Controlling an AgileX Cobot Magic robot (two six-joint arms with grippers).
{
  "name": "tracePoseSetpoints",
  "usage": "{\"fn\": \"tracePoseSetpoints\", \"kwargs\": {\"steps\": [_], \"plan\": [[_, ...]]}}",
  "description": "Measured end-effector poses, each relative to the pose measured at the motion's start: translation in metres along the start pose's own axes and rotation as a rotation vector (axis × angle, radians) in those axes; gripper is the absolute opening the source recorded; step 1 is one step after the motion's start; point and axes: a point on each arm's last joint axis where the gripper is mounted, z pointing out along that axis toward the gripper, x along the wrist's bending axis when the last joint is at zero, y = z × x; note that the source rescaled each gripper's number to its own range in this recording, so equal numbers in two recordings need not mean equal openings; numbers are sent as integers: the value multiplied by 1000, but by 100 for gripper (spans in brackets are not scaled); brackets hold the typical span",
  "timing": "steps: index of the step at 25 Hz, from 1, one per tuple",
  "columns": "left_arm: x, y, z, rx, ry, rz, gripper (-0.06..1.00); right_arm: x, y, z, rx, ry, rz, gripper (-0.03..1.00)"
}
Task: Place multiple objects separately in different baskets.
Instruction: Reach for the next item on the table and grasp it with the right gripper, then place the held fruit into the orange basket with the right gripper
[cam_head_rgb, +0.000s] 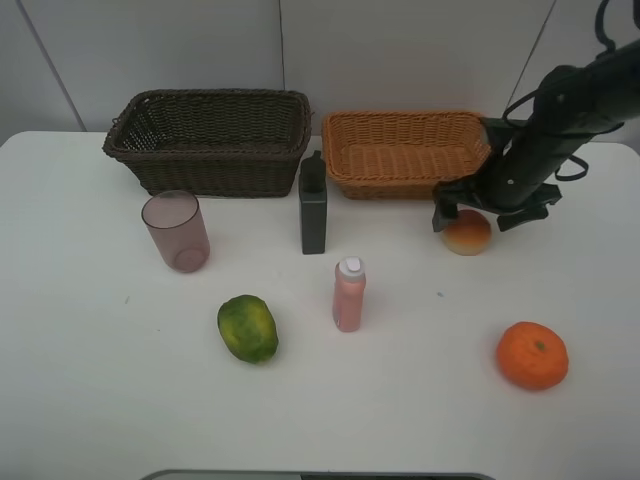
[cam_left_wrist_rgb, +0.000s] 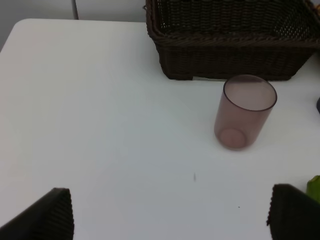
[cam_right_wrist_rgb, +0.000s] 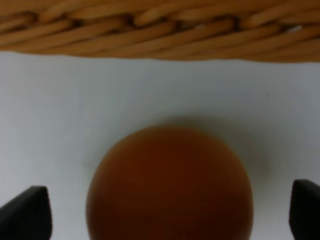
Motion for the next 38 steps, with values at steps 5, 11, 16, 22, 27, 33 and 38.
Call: {"fn": "tracePoseSetpoints", "kwargs": {"steps": [5, 11, 16, 22, 27, 33, 38], "plan": [[0, 0, 0, 0, 0, 0, 100, -1, -4, 16, 37, -7, -4, 100], [0, 0, 0, 0, 0, 0, 100, -1, -4, 20, 37, -15, -2, 100], [0, 0, 0, 0, 0, 0, 100, -1, -4, 21, 34, -17, -6, 99], [0, 0, 0, 0, 0, 0, 100, -2, -4, 22, 35, -22, -14, 43], [0, 0, 0, 0, 0, 0, 100, -2, -4, 22, 37, -22, -14, 43], [0, 0, 0, 0, 0, 0, 100, -2, -4, 22, 37, -22, -14, 43], [0, 0, 0, 0, 0, 0, 100, -2, -4, 22, 37, -22, -14, 43]]}}
